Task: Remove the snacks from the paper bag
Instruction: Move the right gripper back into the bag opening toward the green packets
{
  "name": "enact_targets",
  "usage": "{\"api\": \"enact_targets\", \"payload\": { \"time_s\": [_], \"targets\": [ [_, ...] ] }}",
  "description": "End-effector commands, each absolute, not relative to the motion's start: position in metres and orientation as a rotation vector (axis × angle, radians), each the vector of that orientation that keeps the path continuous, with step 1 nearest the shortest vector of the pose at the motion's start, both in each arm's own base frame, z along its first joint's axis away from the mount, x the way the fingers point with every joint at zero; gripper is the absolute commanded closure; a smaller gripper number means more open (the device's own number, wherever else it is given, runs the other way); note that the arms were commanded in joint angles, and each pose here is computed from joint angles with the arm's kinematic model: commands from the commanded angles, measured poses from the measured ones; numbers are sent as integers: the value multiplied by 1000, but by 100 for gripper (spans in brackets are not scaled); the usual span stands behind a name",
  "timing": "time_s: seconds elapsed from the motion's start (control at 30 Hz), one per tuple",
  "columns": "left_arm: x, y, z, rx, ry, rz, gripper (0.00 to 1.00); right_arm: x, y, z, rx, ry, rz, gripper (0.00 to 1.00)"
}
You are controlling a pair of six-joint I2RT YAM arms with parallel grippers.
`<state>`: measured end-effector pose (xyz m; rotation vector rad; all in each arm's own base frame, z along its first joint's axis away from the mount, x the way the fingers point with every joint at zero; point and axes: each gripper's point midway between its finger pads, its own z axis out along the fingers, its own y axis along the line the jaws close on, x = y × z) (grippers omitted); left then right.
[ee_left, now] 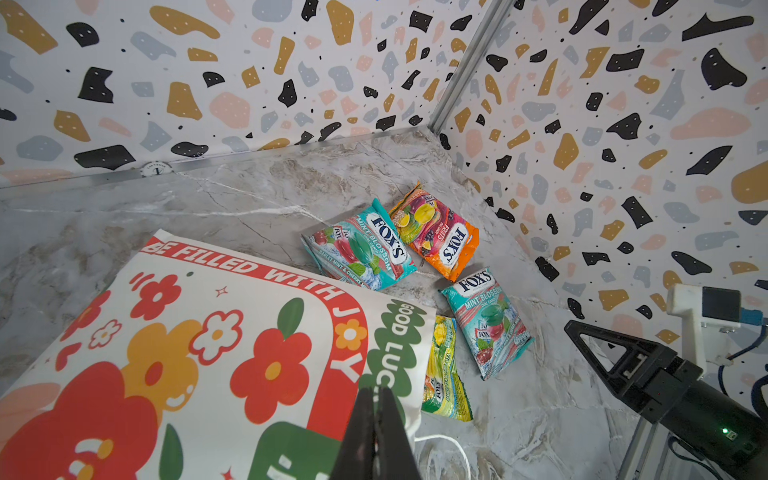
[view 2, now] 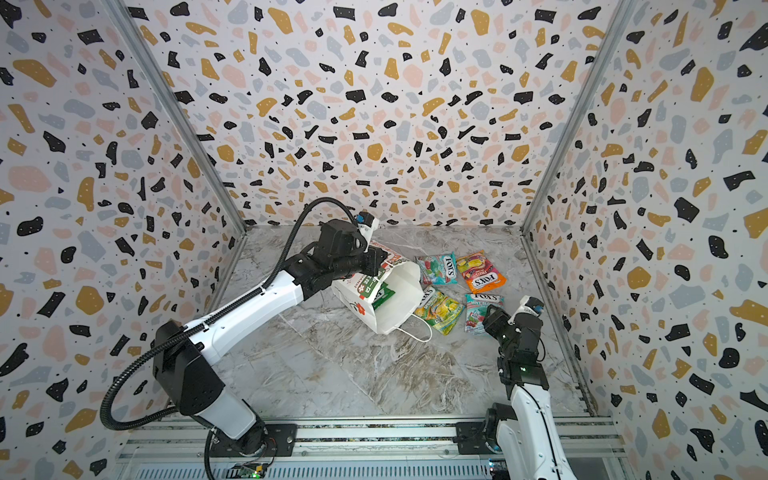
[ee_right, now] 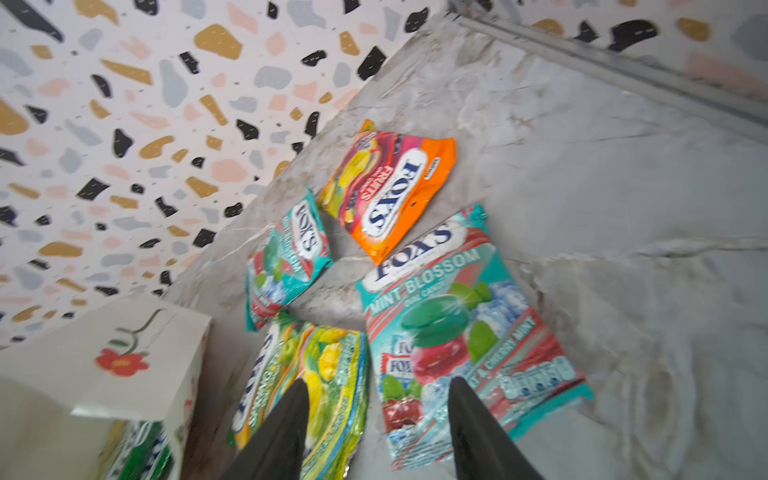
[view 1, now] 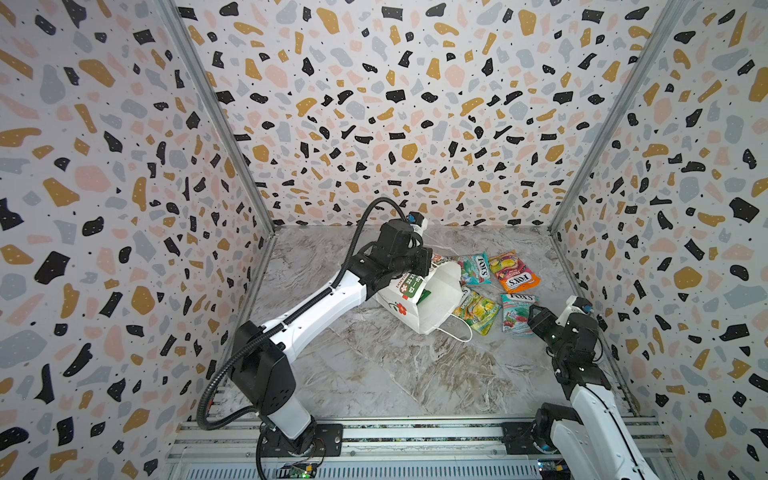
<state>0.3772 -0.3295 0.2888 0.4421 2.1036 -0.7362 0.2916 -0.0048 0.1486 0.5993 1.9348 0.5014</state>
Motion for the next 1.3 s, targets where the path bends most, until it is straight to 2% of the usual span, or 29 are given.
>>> {"api": "enact_targets", "payload": {
  "time_s": [0.0,0.33,0.53,0.9,1.27],
  "targets": [
    [377,-335,323,463,2004,-775,100,302,43,192,353,1923,698,46],
    [371,-341,327,479,1990,-838,100,285,186,224,-231,1996,980,48],
    [371,-340,330,471,1987,-840,100,273,240,204,-371,2098,1060,52],
    [368,-338,332,467,1988,-842,100,280,286,171,-345,2195,1078,61],
    [368,-338,328,464,1997,-847,100,324,307,154,-78,2248,1111,61]
  ]
}}
